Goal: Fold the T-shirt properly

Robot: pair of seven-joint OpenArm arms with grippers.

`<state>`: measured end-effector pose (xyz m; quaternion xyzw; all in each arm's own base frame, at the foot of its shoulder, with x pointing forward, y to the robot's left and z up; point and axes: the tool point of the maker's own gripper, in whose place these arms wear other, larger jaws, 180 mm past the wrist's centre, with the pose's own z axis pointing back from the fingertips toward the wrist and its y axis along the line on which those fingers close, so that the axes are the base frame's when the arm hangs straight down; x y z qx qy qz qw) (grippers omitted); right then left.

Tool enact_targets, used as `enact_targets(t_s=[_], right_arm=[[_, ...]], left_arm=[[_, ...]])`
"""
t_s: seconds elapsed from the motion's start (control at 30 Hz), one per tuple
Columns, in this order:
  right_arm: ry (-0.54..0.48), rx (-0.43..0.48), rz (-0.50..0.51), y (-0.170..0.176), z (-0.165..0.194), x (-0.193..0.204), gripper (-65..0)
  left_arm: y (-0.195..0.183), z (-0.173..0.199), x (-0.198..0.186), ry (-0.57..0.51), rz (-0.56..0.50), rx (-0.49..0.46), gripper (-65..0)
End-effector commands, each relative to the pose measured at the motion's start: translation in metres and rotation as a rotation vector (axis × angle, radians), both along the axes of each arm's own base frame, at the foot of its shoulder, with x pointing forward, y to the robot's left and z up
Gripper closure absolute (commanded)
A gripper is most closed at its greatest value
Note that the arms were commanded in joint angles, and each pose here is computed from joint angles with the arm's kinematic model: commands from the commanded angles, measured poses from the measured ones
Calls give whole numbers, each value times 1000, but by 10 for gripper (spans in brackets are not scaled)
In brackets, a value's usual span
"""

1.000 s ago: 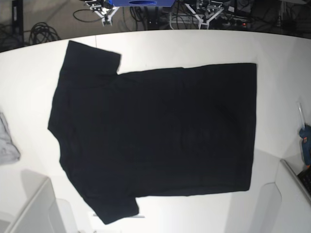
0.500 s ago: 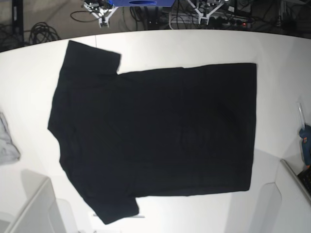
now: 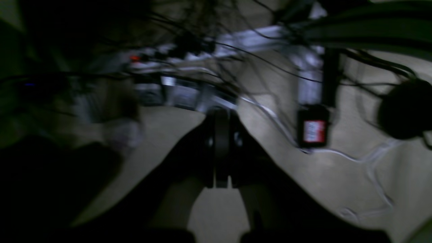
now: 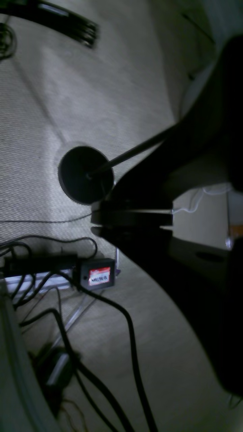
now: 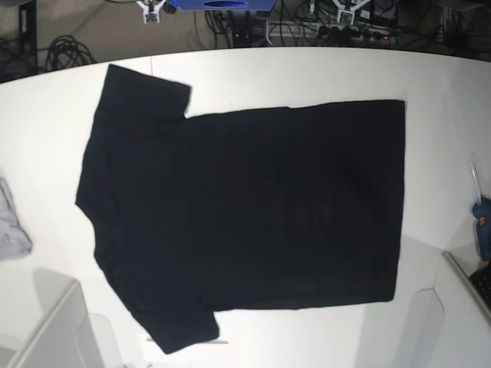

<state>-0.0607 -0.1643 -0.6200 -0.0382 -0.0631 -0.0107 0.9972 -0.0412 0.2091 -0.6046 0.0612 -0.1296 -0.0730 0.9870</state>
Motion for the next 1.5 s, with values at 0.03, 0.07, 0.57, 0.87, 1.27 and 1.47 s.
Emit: enact_targets(t_s=[0.03,0.07,0.57,0.87,1.27,1.47], right_arm=[[-23,-24,-35,-10,10,-5,0],[-37,-33,-42,-14,14,-4,0],[-172,-153,-149,-53,101,14,0],[-340,-236,-160,-79,168,72,0],[-549,-237,-179,-81,223,166,0],[-648,-27,-313,-68,230,203,0]], left_arm=[[10,11,-9,-9,-21,14,0],[12,15,-10,-16,-28,16,0],[0,112,2,-199,-164,-24,0],[21,171,36,-338,-165,45,0],[15,234,97,-554,-123,-5,0],[22,239,135,-640,24,-198,0]])
